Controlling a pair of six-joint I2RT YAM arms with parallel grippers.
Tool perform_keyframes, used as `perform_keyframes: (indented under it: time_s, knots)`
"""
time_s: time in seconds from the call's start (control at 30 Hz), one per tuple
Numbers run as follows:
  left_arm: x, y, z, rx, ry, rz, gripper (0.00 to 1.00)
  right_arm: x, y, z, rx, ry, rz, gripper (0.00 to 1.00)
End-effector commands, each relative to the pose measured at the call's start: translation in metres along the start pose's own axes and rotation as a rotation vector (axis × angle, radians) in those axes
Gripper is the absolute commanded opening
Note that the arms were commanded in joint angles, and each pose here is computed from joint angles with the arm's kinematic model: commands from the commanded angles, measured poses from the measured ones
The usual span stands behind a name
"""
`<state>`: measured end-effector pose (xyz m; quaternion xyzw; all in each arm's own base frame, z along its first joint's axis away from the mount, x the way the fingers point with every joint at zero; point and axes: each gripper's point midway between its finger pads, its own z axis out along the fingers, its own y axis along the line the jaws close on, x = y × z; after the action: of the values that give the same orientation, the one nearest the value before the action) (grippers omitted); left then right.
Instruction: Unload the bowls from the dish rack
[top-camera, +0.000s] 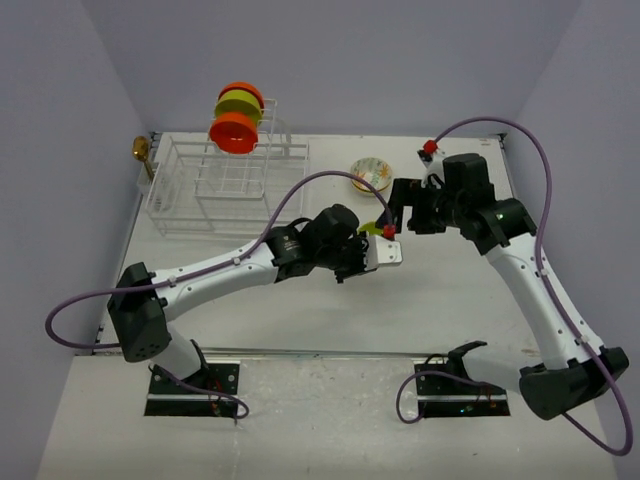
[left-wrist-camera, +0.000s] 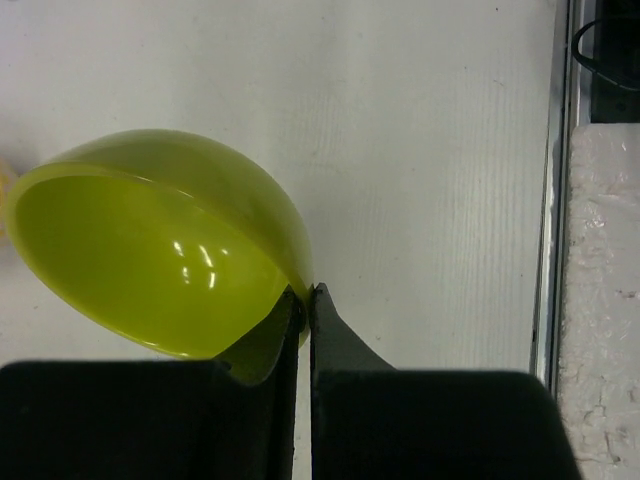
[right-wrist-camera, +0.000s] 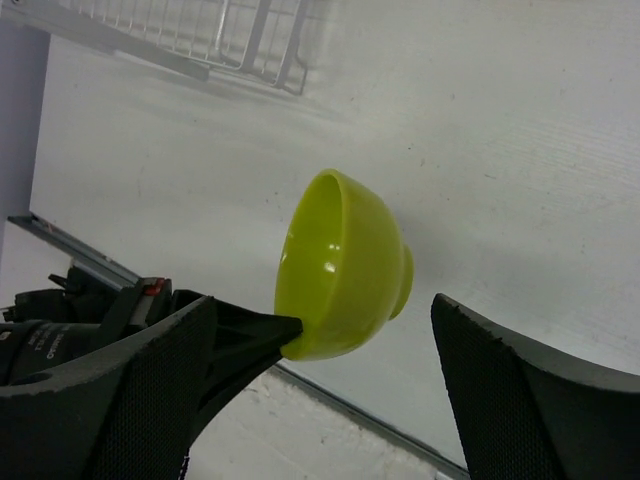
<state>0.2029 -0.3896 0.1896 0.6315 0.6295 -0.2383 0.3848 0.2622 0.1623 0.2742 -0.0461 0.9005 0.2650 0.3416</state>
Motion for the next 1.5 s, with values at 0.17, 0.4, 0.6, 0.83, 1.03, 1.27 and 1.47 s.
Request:
perform_keyframes:
  time_s: [0.17,0.4,0.6,0.83,1.03,1.27,1.47]
  knots:
    - [-0.031,0.006,-0.005,0.051,-0.006,0.107,0.0,0.031,-0.02,0.042,0.153,0.179,-0.055,0.78]
    - [-0.019,0.006,0.003,0.05,0.037,0.072,0.0,0.046,-0.024,0.054,0.157,0.221,-0.06,0.2]
    - [-0.006,0.029,0.004,-0.082,0.124,0.008,0.0,0.039,-0.02,0.057,0.13,0.186,-0.069,0.0]
    - [-0.038,0.062,-0.032,-0.291,0.07,-0.086,1.0,0.019,-0.017,0.089,0.048,0.148,-0.011,0.0]
    - [-0.079,0.097,-0.144,-0.654,-0.176,-0.314,1.0,0.001,-0.068,0.155,0.071,0.074,0.264,0.0]
    - [-0.035,0.142,-0.278,-1.133,-0.316,-0.658,1.0,-0.017,-0.113,0.178,0.278,-0.062,0.333,0.0]
    - [0.009,0.173,-0.331,-1.257,-0.414,-0.798,1.0,-0.025,-0.156,0.183,0.437,-0.05,0.34,0.0]
